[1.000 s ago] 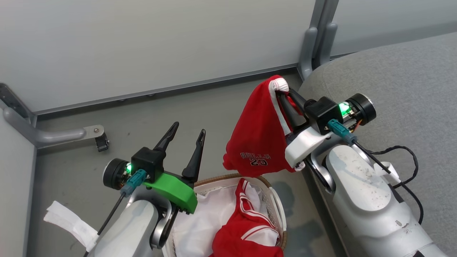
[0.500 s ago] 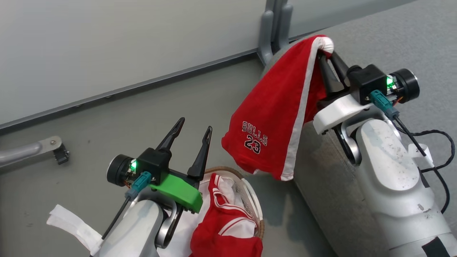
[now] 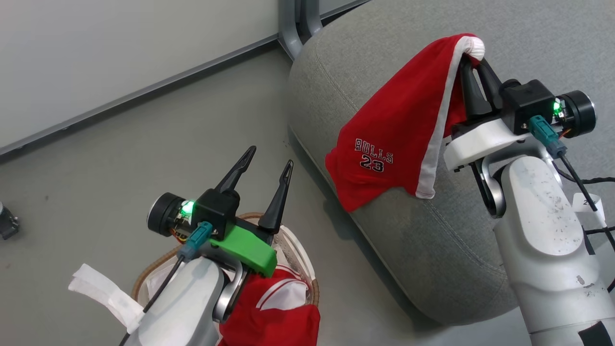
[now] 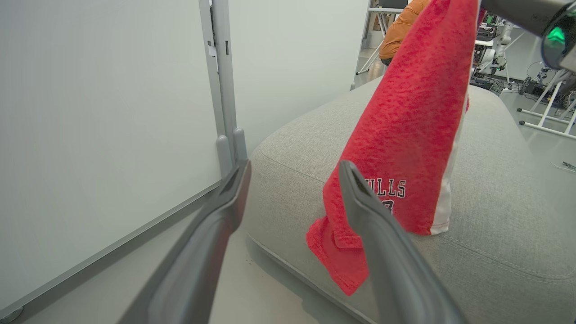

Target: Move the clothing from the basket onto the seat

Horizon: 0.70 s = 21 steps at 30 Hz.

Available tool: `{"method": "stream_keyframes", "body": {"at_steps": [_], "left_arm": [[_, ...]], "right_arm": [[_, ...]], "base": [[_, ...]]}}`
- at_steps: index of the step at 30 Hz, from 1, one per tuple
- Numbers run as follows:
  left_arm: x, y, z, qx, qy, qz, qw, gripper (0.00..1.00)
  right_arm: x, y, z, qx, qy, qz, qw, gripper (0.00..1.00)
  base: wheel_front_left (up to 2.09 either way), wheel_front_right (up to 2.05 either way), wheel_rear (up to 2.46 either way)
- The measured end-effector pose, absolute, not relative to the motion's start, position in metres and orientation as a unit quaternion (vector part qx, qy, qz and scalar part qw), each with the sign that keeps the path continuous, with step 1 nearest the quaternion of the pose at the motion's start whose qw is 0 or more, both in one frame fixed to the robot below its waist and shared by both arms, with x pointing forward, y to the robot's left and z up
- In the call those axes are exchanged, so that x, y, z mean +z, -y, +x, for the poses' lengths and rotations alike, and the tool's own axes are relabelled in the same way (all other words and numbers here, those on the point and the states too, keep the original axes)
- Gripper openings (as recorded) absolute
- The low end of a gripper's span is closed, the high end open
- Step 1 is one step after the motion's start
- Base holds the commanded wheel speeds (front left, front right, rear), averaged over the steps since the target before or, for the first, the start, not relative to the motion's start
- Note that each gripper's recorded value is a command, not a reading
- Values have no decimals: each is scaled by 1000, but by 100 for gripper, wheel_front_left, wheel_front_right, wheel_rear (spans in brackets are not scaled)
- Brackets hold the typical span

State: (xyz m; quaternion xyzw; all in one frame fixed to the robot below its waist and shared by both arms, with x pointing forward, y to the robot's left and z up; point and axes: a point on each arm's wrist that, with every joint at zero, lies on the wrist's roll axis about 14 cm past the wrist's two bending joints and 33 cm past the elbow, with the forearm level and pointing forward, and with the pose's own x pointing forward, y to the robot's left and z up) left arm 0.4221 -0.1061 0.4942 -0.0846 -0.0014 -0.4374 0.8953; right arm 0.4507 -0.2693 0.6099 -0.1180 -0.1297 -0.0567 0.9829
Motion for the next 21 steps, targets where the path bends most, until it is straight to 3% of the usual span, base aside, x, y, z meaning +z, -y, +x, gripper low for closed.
{"method": "stream_keyframes", "body": {"at_steps": [10,21], "left_arm": [[473,116,428,-453,-14,-89,887,100],[467,94,450,-430,-7,-82,899,100]], "right_arm": [[585,269,475,-49,96,-145,984,0],[675,309,550,-89,186,-214,955,0]], "base": [[0,0,0],[0,0,0]]}}
